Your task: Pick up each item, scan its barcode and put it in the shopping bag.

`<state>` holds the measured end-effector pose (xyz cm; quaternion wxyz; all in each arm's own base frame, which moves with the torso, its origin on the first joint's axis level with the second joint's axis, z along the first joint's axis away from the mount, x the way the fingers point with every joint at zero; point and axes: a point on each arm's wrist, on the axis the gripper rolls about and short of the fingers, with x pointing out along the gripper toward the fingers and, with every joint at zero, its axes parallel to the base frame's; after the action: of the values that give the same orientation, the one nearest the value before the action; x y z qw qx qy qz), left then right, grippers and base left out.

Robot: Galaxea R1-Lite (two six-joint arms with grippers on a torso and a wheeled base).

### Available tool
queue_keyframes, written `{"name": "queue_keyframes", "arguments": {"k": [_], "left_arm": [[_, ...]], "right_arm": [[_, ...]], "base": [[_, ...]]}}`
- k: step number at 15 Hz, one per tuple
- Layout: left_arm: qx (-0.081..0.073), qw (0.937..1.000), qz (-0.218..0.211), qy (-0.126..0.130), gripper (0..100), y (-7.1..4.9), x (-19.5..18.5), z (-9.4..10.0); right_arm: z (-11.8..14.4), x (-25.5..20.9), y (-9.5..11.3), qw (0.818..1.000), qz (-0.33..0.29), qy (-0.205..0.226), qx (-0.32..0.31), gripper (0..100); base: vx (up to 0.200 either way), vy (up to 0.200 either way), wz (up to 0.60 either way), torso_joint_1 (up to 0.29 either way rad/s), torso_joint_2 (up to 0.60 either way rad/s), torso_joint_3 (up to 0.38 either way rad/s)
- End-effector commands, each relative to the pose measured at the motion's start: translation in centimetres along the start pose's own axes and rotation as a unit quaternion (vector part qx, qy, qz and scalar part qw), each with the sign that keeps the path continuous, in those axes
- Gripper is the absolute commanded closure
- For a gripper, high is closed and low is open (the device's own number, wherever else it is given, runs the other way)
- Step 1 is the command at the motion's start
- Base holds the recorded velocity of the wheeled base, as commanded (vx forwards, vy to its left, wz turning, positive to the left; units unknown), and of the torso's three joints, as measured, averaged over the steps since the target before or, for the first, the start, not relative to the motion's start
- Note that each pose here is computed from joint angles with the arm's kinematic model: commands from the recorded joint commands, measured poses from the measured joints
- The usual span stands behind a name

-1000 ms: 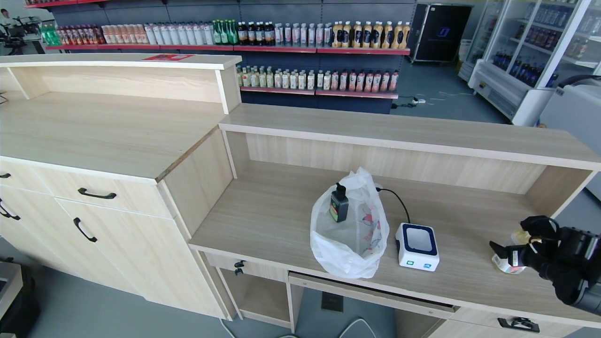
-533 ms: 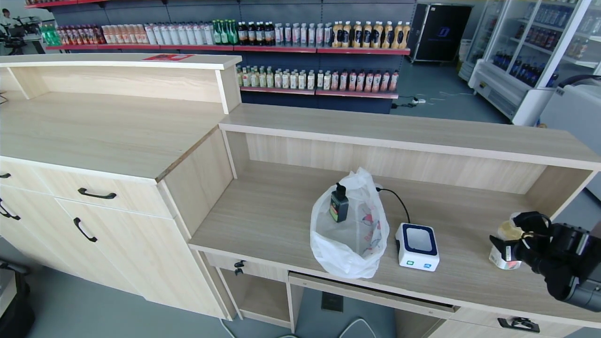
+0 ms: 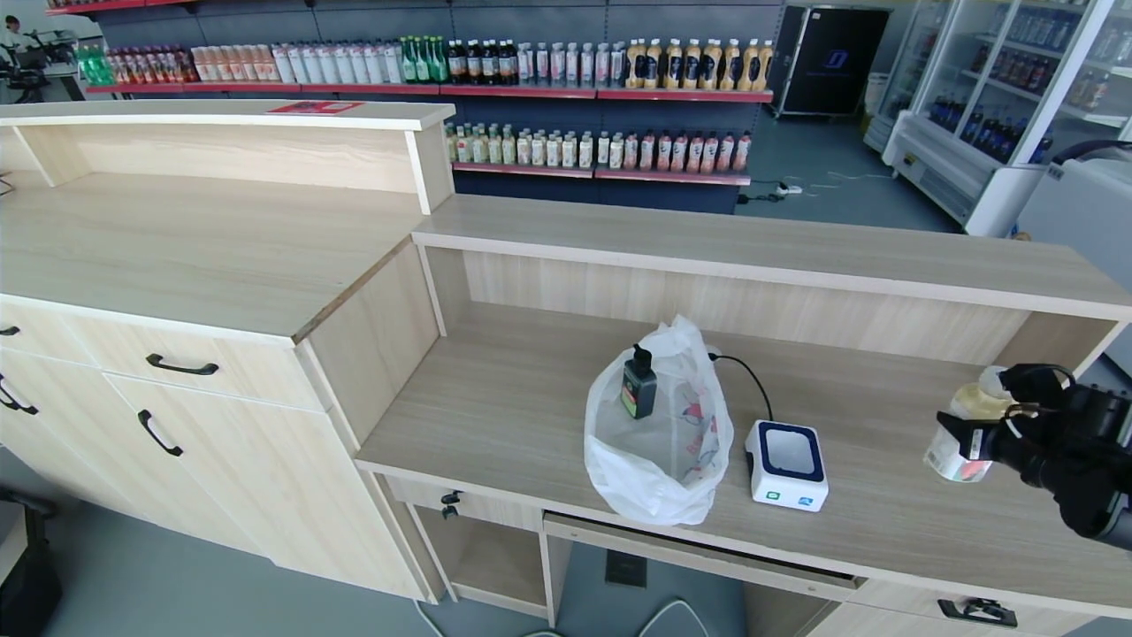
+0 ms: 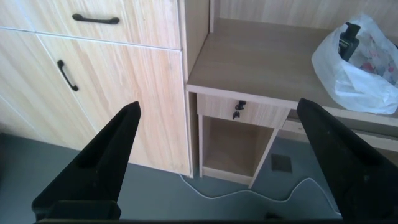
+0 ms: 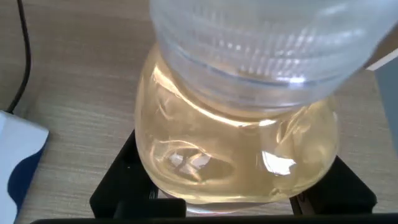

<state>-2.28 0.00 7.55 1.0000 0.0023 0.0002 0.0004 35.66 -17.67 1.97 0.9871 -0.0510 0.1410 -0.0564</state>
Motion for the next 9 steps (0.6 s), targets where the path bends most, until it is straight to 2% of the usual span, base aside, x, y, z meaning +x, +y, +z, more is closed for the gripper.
{"name": "queue_keyframes", "arguments": {"k": [1,2,3,4,5,6,7,9], "left_arm": [[0.0,1.0,0.0,0.0,0,0.0,0.0,0.0],[0.0,1.0,0.0,0.0,0,0.0,0.0,0.0],[0.0,1.0,0.0,0.0,0,0.0,0.0,0.0],[0.0,1.0,0.0,0.0,0,0.0,0.0,0.0],[0.0,1.0,0.0,0.0,0,0.0,0.0,0.0],[0.0,1.0,0.0,0.0,0,0.0,0.0,0.0],[0.0,1.0,0.0,0.0,0,0.0,0.0,0.0],[0.0,1.0,0.0,0.0,0,0.0,0.0,0.0]], "right_arm": [[10.0,-7.1,0.7,0.993,0.085,-0.036,0.073,100],[13.5,-11.0,1.6,0.982,0.149,-0.03,0.116,100],[15.2,-13.0,2.1,0.975,0.181,-0.031,0.126,100],[17.4,-16.5,3.5,0.96,0.243,-0.03,0.138,100],[18.6,-18.9,4.9,0.945,0.291,-0.031,0.145,100],[19.1,-20.1,5.5,0.937,0.313,-0.031,0.15,100],[20.1,-23.2,7.6,0.912,0.38,-0.026,0.155,100],[20.6,-25.2,9.5,0.896,0.419,-0.017,0.149,100]], "base": [[0.0,0.0,0.0,0.0,0.0,0.0],[0.0,0.0,0.0,0.0,0.0,0.0],[0.0,0.0,0.0,0.0,0.0,0.0],[0.0,0.0,0.0,0.0,0.0,0.0],[0.0,0.0,0.0,0.0,0.0,0.0],[0.0,0.0,0.0,0.0,0.0,0.0],[0.0,0.0,0.0,0.0,0.0,0.0],[0.0,0.0,0.0,0.0,0.0,0.0]]}}
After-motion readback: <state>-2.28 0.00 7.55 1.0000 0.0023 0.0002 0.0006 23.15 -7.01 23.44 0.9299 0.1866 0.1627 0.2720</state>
